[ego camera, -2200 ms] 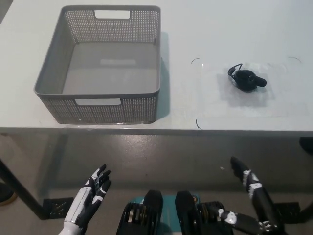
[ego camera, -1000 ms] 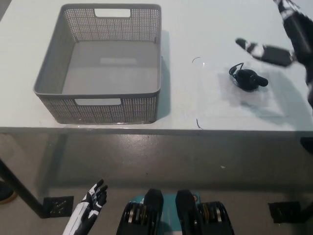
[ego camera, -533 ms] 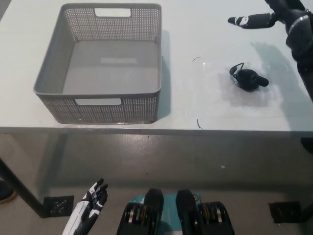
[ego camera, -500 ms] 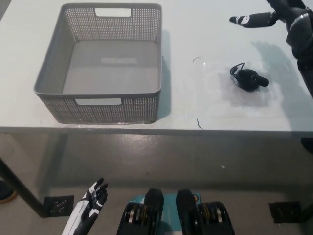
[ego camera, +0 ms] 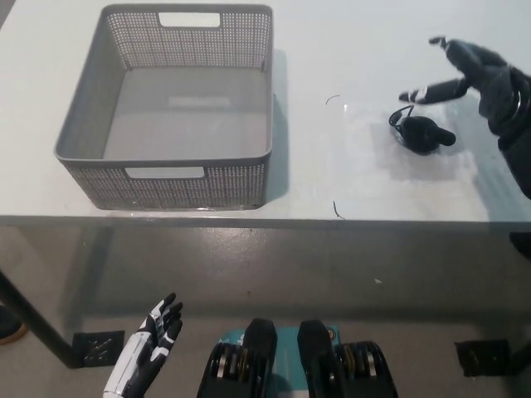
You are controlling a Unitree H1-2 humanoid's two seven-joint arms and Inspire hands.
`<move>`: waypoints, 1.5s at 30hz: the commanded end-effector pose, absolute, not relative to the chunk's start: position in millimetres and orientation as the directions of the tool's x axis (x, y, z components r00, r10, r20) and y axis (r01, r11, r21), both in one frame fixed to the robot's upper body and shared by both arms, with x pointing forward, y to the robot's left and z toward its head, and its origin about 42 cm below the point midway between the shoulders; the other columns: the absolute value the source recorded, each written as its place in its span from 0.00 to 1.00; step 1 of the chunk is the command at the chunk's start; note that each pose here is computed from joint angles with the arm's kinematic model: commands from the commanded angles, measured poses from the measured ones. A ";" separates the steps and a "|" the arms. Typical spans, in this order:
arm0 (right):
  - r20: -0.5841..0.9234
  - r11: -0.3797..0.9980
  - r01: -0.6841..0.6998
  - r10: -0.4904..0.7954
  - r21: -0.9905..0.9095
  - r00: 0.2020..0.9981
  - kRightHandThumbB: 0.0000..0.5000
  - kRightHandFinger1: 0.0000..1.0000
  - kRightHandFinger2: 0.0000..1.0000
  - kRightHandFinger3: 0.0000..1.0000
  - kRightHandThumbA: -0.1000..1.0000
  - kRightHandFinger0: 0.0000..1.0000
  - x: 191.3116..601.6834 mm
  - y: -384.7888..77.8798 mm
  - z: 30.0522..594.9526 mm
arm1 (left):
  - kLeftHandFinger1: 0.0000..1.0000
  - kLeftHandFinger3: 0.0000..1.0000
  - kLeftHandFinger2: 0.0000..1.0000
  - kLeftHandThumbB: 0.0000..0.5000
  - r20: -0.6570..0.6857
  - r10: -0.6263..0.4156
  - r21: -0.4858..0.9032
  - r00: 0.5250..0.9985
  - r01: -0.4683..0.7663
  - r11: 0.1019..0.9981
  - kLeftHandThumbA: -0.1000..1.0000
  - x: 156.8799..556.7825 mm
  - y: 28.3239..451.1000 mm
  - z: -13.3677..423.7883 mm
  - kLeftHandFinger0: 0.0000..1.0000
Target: Use the right hand to pick up a webcam and put it into a container on the left side
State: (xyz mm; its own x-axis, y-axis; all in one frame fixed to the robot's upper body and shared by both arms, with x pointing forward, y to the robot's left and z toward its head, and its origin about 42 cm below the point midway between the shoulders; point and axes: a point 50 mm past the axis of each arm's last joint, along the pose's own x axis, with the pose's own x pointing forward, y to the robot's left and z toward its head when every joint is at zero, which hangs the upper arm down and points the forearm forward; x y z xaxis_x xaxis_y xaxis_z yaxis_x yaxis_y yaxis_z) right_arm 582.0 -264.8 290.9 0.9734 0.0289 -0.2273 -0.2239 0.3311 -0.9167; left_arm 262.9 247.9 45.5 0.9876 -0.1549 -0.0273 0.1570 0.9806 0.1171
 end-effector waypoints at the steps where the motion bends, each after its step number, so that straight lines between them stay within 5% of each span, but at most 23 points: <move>1: -0.142 0.341 -0.159 0.075 -0.926 0.987 0.97 1.00 1.00 1.00 0.87 1.00 588.3 -255.7 312.9 | 1.00 1.00 1.00 0.06 0.029 -0.173 0.153 0.985 0.166 0.974 0.83 273.2 253.3 60.0 1.00; 29: -0.298 0.426 -0.282 0.031 -0.860 0.954 0.98 1.00 1.00 1.00 0.89 1.00 572.1 -256.9 232.7 | 1.00 1.00 1.00 0.06 0.062 -0.185 0.163 0.981 0.173 0.971 0.82 292.7 255.6 74.0 1.00; 33: -0.263 0.492 -0.231 0.004 -0.839 0.965 0.84 1.00 1.00 1.00 0.73 1.00 569.0 -264.8 226.4 | 1.00 1.00 1.00 0.04 0.065 -0.192 0.178 0.979 0.178 0.968 0.84 294.8 255.9 74.8 1.00; 34: -0.229 0.514 -0.191 -0.010 -0.837 0.973 0.59 0.96 0.92 0.99 0.58 0.92 568.8 -266.6 226.7 | 1.00 1.00 1.00 0.04 0.065 -0.192 0.179 0.979 0.177 0.968 0.85 295.8 256.0 75.2 1.00; 35: -0.212 0.531 -0.168 -0.022 -0.831 0.977 0.60 0.87 0.89 0.94 0.52 0.77 568.8 -267.0 227.1 | 1.00 1.00 1.00 0.04 0.067 -0.192 0.184 0.979 0.177 0.967 0.85 296.5 256.6 75.7 1.00; 36: -0.193 0.542 -0.149 -0.025 -0.827 0.981 0.52 0.65 0.69 0.74 0.36 0.53 568.7 -267.6 227.4 | 1.00 1.00 1.00 0.03 0.070 -0.192 0.189 0.979 0.176 0.966 0.85 296.9 256.8 75.8 1.00; 37: -0.137 0.549 -0.097 -0.033 -0.830 0.990 0.39 0.26 0.34 0.37 0.03 0.15 567.7 -269.4 227.0 | 1.00 1.00 1.00 0.04 0.070 -0.190 0.184 0.979 0.174 0.967 0.85 298.0 256.9 76.5 1.00; 38: -0.110 0.548 -0.072 -0.038 -0.833 0.993 0.36 0.12 0.32 0.32 0.00 0.01 567.3 -270.3 227.3 | 1.00 1.00 1.00 0.04 0.070 -0.189 0.183 0.980 0.173 0.968 0.86 298.7 257.0 77.3 1.00; 40: -0.064 0.554 -0.029 -0.044 -0.832 0.997 0.32 0.20 0.58 0.56 0.00 0.00 568.1 -271.2 231.7 | 1.00 1.00 1.00 0.03 0.077 -0.189 0.183 0.979 0.172 0.968 0.85 301.0 257.1 79.0 1.00; 42: -0.019 0.561 0.008 -0.043 -0.828 0.999 0.31 0.41 0.84 0.81 0.00 0.00 568.5 -271.7 235.1 | 1.00 1.00 1.00 0.03 0.080 -0.188 0.180 0.979 0.171 0.969 0.85 301.9 257.3 79.1 1.00; 45: 0.012 0.584 0.032 -0.038 -0.811 0.999 0.33 0.43 0.84 0.80 0.00 0.00 569.0 -272.0 238.6 | 1.00 1.00 1.00 0.03 0.078 -0.187 0.186 0.979 0.170 0.968 0.85 302.3 257.5 79.3 1.00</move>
State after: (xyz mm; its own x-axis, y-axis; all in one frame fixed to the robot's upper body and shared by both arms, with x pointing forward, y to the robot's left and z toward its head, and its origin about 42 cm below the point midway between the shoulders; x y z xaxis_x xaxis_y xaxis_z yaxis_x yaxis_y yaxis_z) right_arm 561.3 -266.6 210.3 0.9872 -0.0257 -0.1576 -0.1200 0.5318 -0.8383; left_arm 296.1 250.3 69.3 0.9831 -0.1775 0.0450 0.1685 0.9731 0.1570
